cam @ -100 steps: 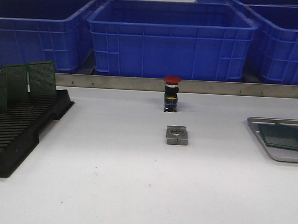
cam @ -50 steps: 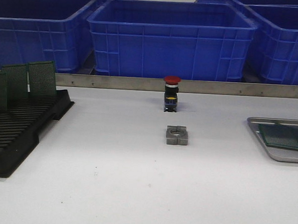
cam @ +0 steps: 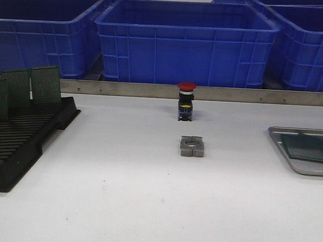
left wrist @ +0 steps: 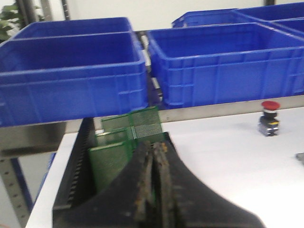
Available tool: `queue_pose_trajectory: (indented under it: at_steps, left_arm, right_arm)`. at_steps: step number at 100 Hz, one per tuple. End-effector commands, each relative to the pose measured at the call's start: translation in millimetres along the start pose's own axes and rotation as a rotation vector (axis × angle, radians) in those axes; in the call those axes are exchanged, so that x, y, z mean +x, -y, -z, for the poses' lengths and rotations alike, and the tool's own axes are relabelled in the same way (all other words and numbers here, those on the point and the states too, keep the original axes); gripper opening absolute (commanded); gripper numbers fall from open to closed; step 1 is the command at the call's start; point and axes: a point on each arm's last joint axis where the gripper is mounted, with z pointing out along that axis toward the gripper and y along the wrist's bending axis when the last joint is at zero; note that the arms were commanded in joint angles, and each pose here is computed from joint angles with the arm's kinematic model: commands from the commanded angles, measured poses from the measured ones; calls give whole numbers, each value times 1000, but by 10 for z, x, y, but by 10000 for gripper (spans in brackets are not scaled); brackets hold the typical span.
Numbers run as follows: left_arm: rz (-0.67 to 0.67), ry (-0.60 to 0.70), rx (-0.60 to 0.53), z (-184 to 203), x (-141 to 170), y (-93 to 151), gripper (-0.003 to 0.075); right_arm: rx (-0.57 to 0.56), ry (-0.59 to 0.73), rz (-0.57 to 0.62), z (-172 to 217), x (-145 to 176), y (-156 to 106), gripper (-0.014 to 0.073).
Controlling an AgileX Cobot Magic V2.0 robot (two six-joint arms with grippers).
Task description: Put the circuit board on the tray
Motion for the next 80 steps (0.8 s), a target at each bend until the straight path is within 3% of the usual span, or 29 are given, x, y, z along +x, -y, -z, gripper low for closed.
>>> queue_pose_trajectory:
  at_steps: [1, 17, 22, 80]
  left_arm:
    - [32, 96, -59, 22, -20, -34, -20]
    - [61, 92, -119, 50, 256, -61, -20]
    - [63, 28, -126, 47, 305, -64, -20]
    - [50, 33, -127, 47, 301, -65, -20]
  right_arm:
    - [28, 38, -21, 2, -99, 35, -62]
    - [28, 38, -21, 2, -99, 35, -62]
    - [26, 39, -20, 4, -99, 32, -62]
    - [25, 38, -20, 4, -99, 31, -62]
